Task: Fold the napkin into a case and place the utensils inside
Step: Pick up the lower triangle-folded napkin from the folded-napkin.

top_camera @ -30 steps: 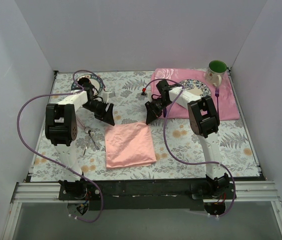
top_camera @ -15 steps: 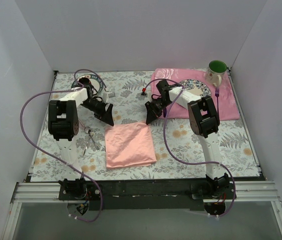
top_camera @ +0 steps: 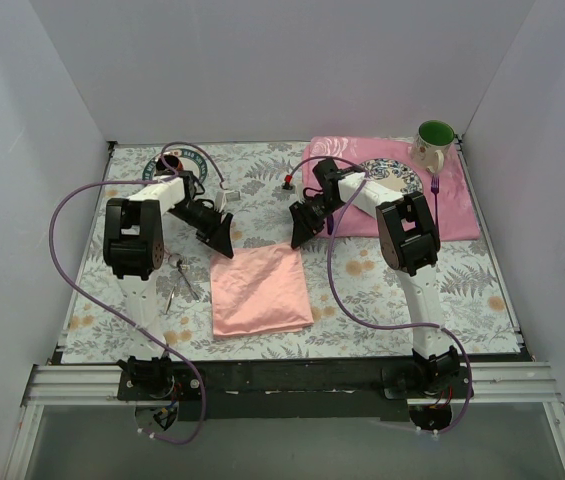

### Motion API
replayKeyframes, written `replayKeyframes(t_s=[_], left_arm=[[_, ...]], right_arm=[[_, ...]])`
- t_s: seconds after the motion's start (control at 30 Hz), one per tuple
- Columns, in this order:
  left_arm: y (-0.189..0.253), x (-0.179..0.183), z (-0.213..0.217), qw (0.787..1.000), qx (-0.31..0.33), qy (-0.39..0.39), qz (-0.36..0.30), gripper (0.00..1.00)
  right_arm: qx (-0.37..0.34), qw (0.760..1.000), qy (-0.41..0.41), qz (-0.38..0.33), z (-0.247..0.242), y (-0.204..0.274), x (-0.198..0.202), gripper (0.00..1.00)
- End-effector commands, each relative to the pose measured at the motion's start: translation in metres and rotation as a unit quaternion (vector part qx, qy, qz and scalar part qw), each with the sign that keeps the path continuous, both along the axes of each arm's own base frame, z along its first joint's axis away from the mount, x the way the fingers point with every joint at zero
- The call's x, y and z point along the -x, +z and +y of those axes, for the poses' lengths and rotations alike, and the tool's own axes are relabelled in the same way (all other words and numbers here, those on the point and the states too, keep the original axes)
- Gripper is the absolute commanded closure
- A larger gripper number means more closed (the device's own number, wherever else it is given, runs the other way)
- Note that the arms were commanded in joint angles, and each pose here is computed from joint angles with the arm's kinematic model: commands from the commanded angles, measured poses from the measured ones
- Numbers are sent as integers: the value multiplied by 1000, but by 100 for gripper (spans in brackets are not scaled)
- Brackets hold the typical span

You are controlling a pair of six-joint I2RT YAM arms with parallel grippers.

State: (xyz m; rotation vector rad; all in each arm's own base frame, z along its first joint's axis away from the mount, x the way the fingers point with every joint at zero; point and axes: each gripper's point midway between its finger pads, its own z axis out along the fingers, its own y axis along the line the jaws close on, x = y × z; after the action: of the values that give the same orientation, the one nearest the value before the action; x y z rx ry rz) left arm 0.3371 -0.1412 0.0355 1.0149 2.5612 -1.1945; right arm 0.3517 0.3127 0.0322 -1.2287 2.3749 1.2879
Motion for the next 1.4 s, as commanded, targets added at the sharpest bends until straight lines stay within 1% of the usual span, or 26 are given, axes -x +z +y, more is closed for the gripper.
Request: replayKeyframes(t_s=[0.0,0.03,0.1,0.13,0.17,0.43,0.63,0.67,0.73,0.77,0.87,1.07,1.2,1.37], left_arm=[[2,-10,2,1000,-10,-9,-17,50],[5,-11,3,1000,-9,-9,-23,51],[9,-13,2,999,-11,-9,-32,52],[12,-14,3,999,-11,-8,-37,54],[13,-14,2,999,-11,-8,-39,54],[11,-15,4,999,-17,-6,-39,62],[16,-18,5,998,-20,-5,-51,67],[18,-18,5,998,-22,-5,-56,69],[23,-20,6,997,-24,-4,-69,72],[23,-19,7,997,-26,-3,-71,73],[27,-17,8,996,-30,-2,-83,77],[36,-14,10,994,-33,1,-105,87],[40,-9,11,992,-35,2,-119,90],[44,-6,14,986,-50,-4,-156,91]], right_arm=[[5,1000,-1,-19,2,5,-10,59],[4,1000,-2,-19,2,6,-11,59],[3,1000,-2,-21,3,9,-12,55],[4,1000,-3,-24,3,10,-13,51],[4,1000,-3,-25,3,11,-14,50],[2,1000,-4,-28,6,13,-18,51],[-4,1000,0,-25,7,16,-19,71],[-6,1000,1,-26,8,19,-18,77],[-11,1000,2,-29,8,24,-19,85],[-15,999,2,-34,9,29,-19,90],[-22,999,5,-41,10,38,-17,99],[-30,998,11,-49,11,48,-13,99],[-35,998,18,-56,13,54,-10,99],[-38,997,25,-68,12,64,-4,99]])
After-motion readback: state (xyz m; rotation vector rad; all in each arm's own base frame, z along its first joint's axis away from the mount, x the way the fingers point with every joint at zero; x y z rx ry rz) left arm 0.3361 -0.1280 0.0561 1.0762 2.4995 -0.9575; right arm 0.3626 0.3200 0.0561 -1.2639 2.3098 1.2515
